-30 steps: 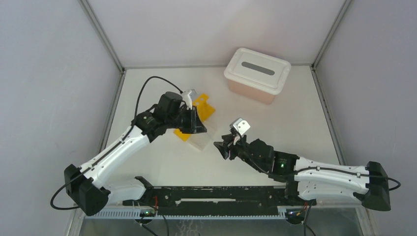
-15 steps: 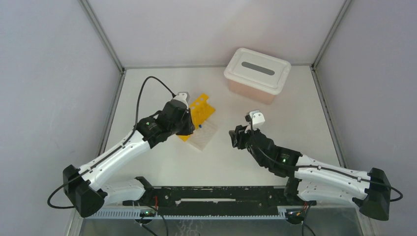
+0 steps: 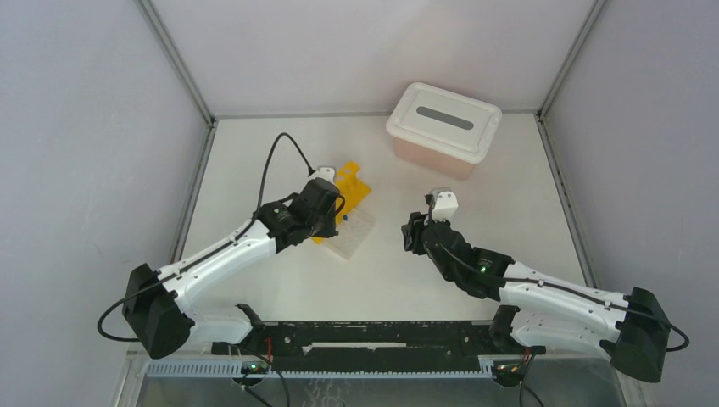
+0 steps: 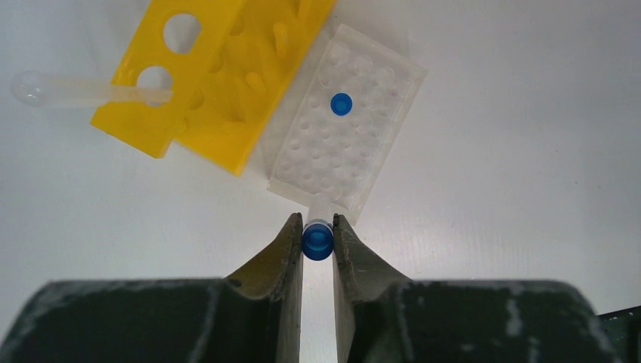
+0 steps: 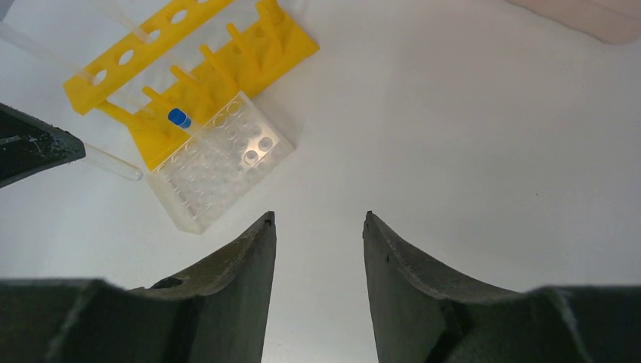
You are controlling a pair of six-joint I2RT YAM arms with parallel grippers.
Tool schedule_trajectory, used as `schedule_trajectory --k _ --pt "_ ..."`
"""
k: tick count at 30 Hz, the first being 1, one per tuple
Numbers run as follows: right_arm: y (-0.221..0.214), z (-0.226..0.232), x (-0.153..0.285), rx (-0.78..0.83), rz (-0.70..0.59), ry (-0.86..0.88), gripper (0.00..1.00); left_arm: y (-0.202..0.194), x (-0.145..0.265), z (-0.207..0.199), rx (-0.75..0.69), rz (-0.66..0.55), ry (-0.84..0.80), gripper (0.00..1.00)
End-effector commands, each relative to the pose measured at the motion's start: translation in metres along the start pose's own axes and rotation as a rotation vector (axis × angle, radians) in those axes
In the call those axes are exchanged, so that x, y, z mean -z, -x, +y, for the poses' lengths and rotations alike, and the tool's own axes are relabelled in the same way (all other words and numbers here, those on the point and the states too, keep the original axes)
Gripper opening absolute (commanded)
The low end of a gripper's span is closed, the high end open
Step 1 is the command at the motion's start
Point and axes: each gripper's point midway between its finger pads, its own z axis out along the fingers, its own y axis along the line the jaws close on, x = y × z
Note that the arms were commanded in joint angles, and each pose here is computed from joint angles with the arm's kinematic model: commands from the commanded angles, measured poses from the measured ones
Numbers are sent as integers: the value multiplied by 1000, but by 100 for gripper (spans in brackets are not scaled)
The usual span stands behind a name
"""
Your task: Organize the chemistry lab equipment
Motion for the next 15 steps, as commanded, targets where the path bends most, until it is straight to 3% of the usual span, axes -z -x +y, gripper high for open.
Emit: schedule_trajectory --k 1,15 --pt "2 1 -3 -36 -4 1 53 -1 -10 0 -24 -26 13 9" --pt "-3 -3 -7 -39 7 2 53 -11 -33 -1 -18 -51 32 8"
